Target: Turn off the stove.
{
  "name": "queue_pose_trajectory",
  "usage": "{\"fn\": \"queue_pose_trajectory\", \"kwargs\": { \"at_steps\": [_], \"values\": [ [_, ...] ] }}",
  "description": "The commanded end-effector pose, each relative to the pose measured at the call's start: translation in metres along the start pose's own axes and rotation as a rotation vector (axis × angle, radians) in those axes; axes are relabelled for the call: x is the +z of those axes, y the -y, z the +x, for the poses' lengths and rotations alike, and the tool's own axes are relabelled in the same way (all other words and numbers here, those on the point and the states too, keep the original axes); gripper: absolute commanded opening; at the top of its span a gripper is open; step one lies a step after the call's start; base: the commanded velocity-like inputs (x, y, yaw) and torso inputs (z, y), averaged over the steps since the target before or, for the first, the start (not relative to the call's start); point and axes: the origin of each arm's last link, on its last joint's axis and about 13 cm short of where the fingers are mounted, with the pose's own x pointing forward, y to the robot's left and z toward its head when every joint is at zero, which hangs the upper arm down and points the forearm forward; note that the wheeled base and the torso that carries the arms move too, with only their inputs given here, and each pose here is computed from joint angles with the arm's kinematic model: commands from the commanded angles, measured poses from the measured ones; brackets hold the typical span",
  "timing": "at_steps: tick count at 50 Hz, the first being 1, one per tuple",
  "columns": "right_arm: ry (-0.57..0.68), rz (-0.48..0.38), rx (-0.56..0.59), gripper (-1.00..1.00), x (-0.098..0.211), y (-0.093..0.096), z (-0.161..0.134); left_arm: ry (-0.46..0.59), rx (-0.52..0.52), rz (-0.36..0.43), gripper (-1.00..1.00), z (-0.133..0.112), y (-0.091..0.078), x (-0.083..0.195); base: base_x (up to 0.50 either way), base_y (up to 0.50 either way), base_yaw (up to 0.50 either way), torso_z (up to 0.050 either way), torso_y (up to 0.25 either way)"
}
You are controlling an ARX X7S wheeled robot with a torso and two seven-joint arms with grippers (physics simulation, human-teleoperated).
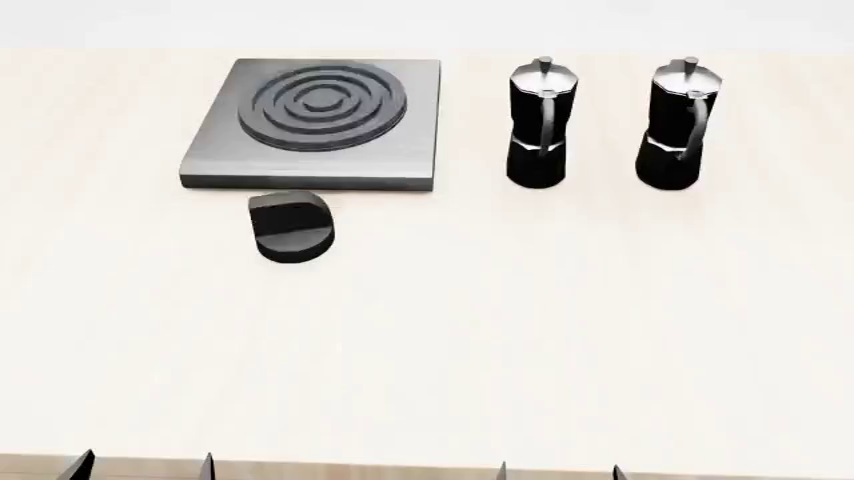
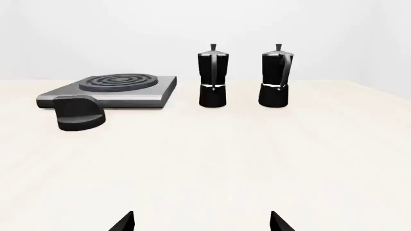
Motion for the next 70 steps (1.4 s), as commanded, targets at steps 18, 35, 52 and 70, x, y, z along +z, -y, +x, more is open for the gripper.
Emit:
{"fn": "queue_pose_trajectory", "kwargs": {
  "at_steps": [18,35,52,70],
  "values": [
    [0.009,-0.012,0.001,1.00,0.000,-0.001,-0.001,-0.011,0.002,0.013,1.00,0.001,0.000,0.000,0.00,0.00,0.00,0.000,0.000],
    [0.107,0.005,-0.012,1.00,0.035,-0.001,-0.009,0.068,0.056,0.018,1.00,-0.001,-0.004,0.025,0.00,0.00,0.00,0.000,0.000],
    [0.254,0.029,-0.014,1.00,0.078,-0.001,-0.031,0.221,0.032,0.049,1.00,-0.023,-0.002,0.080,0.00,0.00,0.00,0.000,0.000],
    [0.345,0.019,0.004,1.00,0.098,-0.002,-0.044,0.289,0.027,0.065,1.00,-0.034,-0.002,0.097,0.00,0.00,0.00,0.000,0.000]
  ]
}}
